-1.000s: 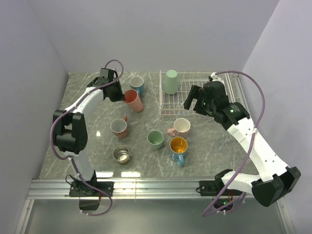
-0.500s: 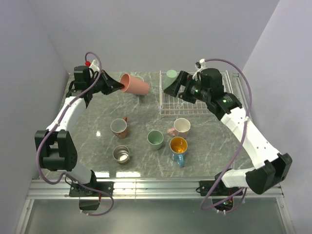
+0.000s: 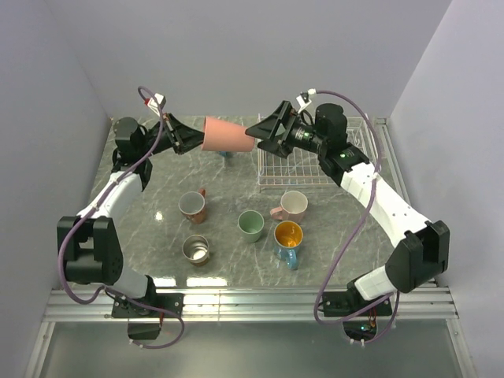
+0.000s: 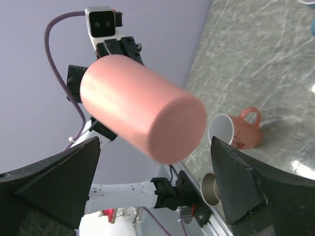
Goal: Load the cups into the dish rack
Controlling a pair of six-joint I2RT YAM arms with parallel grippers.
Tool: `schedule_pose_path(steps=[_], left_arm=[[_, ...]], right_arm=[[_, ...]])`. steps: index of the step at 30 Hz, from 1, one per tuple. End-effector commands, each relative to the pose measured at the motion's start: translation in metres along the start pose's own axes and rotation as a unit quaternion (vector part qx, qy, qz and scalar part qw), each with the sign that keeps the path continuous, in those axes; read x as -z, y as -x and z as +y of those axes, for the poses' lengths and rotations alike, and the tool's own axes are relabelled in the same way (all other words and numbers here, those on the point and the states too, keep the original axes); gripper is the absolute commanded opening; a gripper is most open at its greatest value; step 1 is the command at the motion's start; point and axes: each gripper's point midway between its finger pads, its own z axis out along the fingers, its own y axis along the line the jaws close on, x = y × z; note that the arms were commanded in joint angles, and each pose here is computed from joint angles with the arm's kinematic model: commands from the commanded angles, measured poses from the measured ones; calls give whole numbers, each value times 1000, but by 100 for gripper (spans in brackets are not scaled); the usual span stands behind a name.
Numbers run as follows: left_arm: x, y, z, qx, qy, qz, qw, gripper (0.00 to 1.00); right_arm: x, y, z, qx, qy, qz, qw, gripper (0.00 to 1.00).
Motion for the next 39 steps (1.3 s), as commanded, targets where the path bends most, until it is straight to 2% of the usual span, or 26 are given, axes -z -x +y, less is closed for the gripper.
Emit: schedule_pose_path(steps=[1,12,21,37,39], left_arm=[[8,-6,-46,-60,-58,11,996,1],[12,-9,-52,-48,-86,-11,995,0],[16,-11,-48,5,-140,-34,990,0],[7,-1,-20,0,-67,-63,996,0],[7,0,-17,2,-62,-65,996,0]], right_arm=[[-2,4,16,-5,46,0,999,100],[-15,6,18,-35,78,12,996,100],[-20,-4,28,-54,111,32,992,100],[-29,-17,49,-55,140,61,987,100],[-30,-18,50,-57,142,62,986,97]])
